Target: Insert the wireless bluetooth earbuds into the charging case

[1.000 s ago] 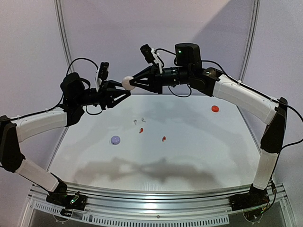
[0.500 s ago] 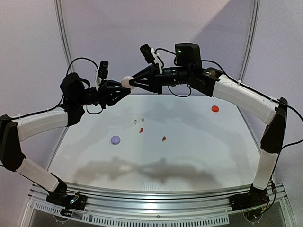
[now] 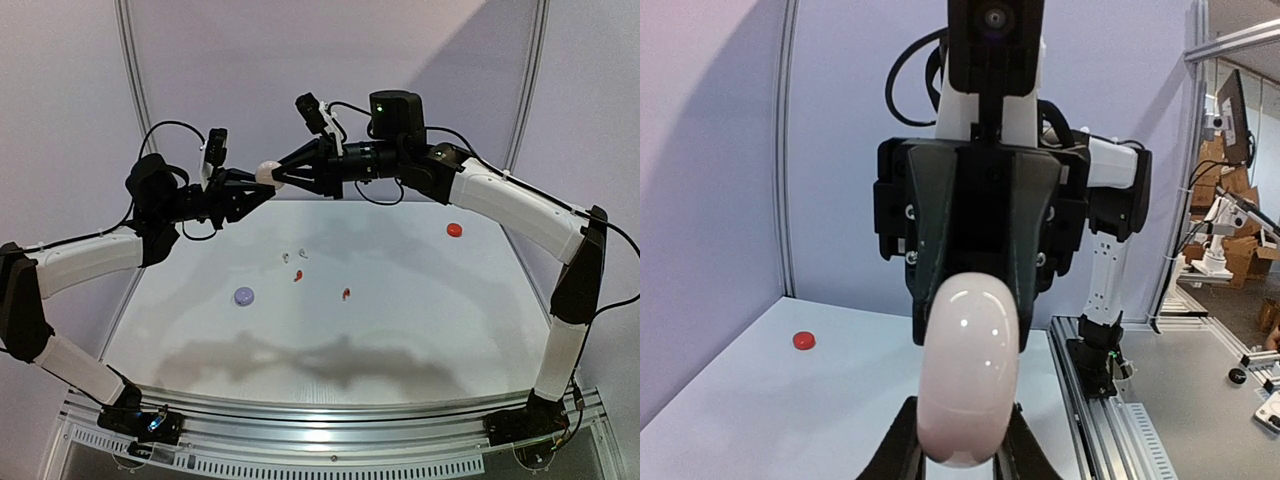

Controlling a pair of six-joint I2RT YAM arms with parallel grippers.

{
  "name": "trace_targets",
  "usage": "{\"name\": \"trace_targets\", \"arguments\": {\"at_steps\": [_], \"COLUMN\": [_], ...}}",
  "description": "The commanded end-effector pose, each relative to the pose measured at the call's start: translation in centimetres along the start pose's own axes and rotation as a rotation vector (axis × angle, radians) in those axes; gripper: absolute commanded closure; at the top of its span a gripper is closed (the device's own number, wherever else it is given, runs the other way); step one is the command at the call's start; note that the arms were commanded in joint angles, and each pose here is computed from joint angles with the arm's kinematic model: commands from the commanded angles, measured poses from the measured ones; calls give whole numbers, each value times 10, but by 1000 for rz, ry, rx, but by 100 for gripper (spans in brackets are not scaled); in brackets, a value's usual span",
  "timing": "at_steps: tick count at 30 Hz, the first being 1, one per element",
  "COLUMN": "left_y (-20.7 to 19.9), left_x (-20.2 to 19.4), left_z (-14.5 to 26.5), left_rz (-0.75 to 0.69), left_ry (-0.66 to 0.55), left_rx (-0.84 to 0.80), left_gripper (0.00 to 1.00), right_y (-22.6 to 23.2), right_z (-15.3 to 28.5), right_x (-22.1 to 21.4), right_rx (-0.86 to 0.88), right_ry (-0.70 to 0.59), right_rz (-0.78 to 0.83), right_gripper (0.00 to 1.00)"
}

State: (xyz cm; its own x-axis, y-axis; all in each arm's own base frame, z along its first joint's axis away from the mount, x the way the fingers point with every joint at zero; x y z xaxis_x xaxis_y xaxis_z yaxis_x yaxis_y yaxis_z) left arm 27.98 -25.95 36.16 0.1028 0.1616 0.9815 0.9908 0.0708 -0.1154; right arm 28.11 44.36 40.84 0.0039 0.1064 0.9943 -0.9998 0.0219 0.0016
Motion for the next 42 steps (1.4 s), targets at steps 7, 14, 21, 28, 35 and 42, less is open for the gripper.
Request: {"name": "trace_targets", "arguments": {"at_steps": [7, 14, 21, 28, 35, 42], "left_y": [3, 0, 2, 3, 13, 29], "left_x": [-7, -13, -30, -26, -33, -42], "left_z": [2, 1, 4, 6, 10, 21], "left_rz": [-190, -264, -426, -443, -227, -60], "left_ry": [24, 50, 128, 116, 123, 118], "left_rx": [23, -1, 23, 50, 114, 243], "left_gripper": [100, 100, 100, 100, 100, 100], "right_y": [-17, -28, -32, -33, -24, -20], "right_z": [-5, -7, -6, -9, -9, 0], "right_x": [-19, -24, -15, -24, -10, 38], "right_rx": [-111, -174, -200, -193, -136, -107], "right_ry": [68, 95, 80, 103, 60, -97], "right_rz": [-37, -39, -20, -43, -41, -74], "right_gripper": [44, 45, 47, 49, 42, 28]}}
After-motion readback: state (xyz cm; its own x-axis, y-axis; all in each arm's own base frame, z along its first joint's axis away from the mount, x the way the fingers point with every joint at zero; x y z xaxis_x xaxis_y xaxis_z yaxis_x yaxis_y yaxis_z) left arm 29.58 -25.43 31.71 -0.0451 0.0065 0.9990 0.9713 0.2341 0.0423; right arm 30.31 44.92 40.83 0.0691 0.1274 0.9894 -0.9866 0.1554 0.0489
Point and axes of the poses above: each gripper's point midway between its finger pads, its own z axis back along the fingers, its own y axis along the line the jaws close on, x = y × z, the point moved 4 cm from there along z, back along the fingers, and after that the axes turned 2 degrees about z, right-handed, at the moved point
